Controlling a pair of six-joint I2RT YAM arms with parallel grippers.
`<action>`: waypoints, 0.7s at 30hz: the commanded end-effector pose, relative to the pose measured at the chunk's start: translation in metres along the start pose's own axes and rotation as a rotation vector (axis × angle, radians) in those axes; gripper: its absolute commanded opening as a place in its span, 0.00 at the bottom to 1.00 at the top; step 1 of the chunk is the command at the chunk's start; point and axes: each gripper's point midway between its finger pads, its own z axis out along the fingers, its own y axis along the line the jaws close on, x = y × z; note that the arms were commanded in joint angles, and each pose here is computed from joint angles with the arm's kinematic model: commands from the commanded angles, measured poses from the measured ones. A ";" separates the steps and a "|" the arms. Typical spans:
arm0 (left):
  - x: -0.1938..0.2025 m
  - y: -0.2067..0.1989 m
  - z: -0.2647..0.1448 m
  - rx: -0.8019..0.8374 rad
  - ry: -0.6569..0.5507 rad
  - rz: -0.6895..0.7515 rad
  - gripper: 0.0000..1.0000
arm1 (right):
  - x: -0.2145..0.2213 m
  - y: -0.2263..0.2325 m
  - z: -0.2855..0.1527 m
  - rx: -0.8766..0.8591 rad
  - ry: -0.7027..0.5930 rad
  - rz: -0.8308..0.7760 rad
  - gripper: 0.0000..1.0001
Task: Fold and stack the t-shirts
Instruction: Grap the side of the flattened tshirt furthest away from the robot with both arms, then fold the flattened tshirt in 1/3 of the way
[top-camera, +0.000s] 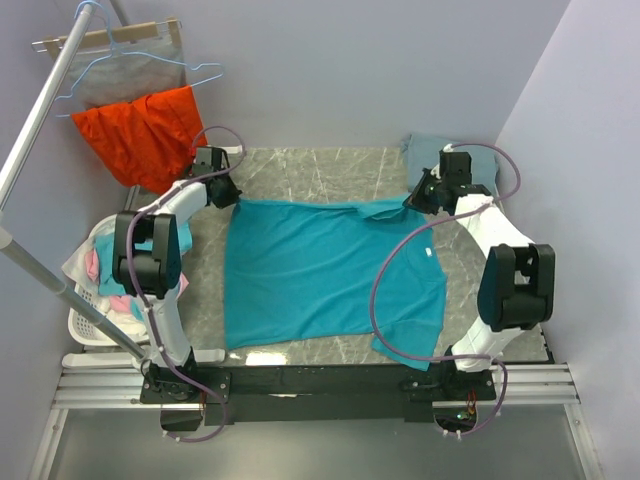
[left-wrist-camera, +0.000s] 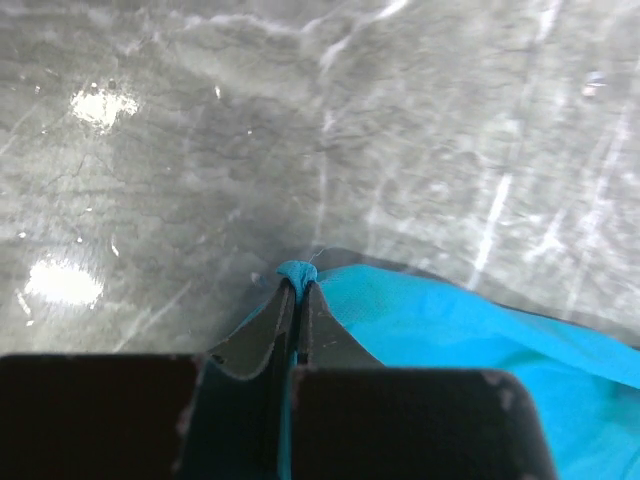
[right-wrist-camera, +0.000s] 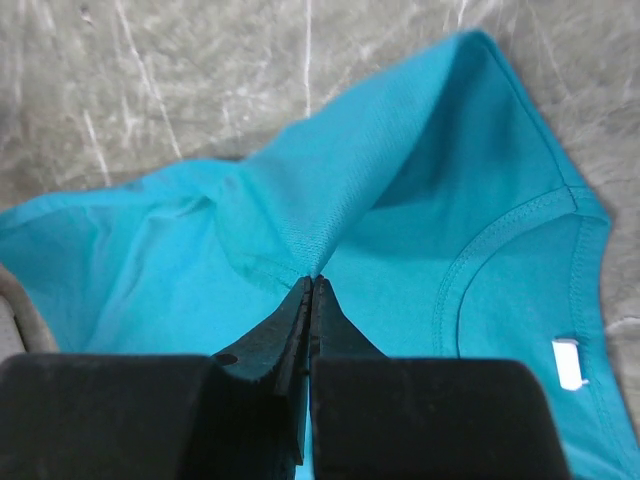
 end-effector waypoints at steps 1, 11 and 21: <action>-0.014 -0.014 -0.034 0.044 -0.048 0.032 0.01 | -0.006 0.002 -0.022 0.018 -0.040 -0.025 0.00; 0.027 -0.004 -0.070 0.028 0.004 0.030 0.01 | 0.005 -0.011 -0.060 0.095 -0.063 -0.026 0.00; 0.073 0.022 -0.099 -0.016 0.024 0.035 0.01 | 0.034 -0.031 -0.083 0.156 -0.054 -0.025 0.00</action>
